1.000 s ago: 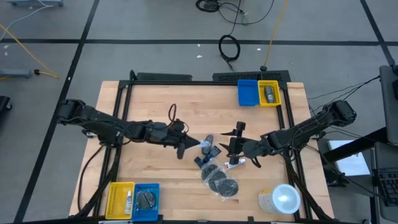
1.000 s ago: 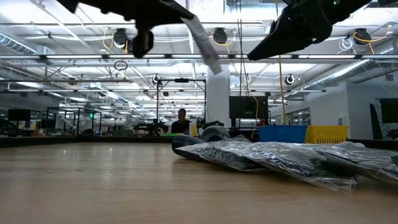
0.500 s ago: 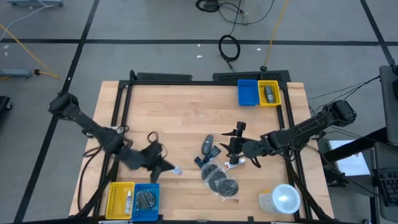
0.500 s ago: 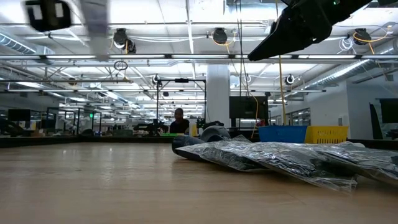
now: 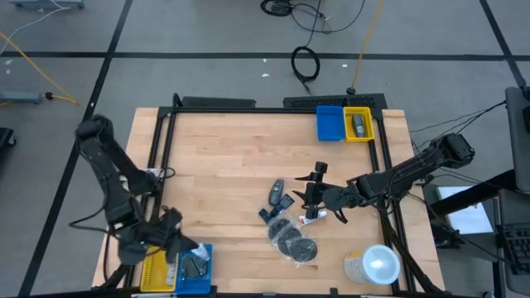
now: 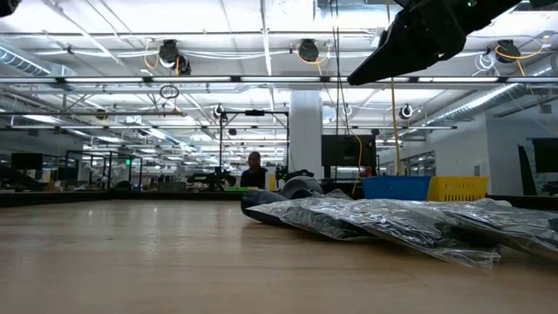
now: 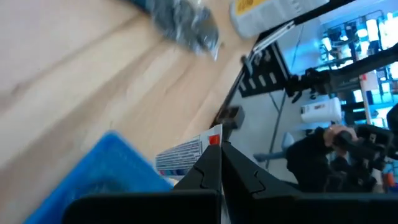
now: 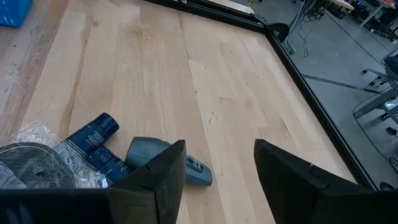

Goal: Pick & Place Travel size toiletries
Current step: Put the white toothpaste into the bottom yellow bin

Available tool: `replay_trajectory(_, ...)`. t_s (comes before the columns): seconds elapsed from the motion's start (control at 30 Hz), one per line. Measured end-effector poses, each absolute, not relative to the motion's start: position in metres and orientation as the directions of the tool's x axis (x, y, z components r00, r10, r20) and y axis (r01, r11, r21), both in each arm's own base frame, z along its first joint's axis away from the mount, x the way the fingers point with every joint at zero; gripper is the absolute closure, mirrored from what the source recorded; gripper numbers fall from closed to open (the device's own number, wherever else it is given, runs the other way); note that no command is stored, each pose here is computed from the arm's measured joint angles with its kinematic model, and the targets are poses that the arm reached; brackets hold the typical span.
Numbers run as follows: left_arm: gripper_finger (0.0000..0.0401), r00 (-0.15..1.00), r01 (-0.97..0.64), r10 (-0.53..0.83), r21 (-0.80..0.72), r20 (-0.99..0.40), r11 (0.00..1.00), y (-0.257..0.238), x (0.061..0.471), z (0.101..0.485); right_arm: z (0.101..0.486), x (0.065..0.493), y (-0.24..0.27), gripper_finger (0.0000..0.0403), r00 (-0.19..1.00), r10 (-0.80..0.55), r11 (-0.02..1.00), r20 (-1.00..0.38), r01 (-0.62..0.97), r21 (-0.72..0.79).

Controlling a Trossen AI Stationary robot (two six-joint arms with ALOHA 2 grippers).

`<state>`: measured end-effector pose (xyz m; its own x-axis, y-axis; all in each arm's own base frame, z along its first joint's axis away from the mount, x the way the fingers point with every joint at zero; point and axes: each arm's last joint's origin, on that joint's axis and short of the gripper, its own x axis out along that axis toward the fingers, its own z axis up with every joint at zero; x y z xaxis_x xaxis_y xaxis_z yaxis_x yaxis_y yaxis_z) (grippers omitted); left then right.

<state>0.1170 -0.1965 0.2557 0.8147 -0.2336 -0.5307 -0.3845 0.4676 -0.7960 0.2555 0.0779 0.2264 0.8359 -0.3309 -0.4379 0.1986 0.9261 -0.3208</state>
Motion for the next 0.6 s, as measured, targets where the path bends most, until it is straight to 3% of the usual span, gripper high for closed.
replay_trajectory(0.33, 0.0401, 0.71, -0.521, -0.318, -0.773, -0.628, 0.363, -0.205, 0.081, 0.294, 0.226, 0.255, 0.078, 0.0225, 0.836, -0.331, 0.926, -0.438, 0.199, -0.321)
replay_trajectory(0.6, 0.0401, 0.389, -0.837, -0.34, -0.483, -0.856, 0.258, -0.199, 0.062, 0.285, 0.226, 0.255, 0.078, 0.0227, 0.836, -0.331, 0.926, -0.438, 0.198, -0.322)
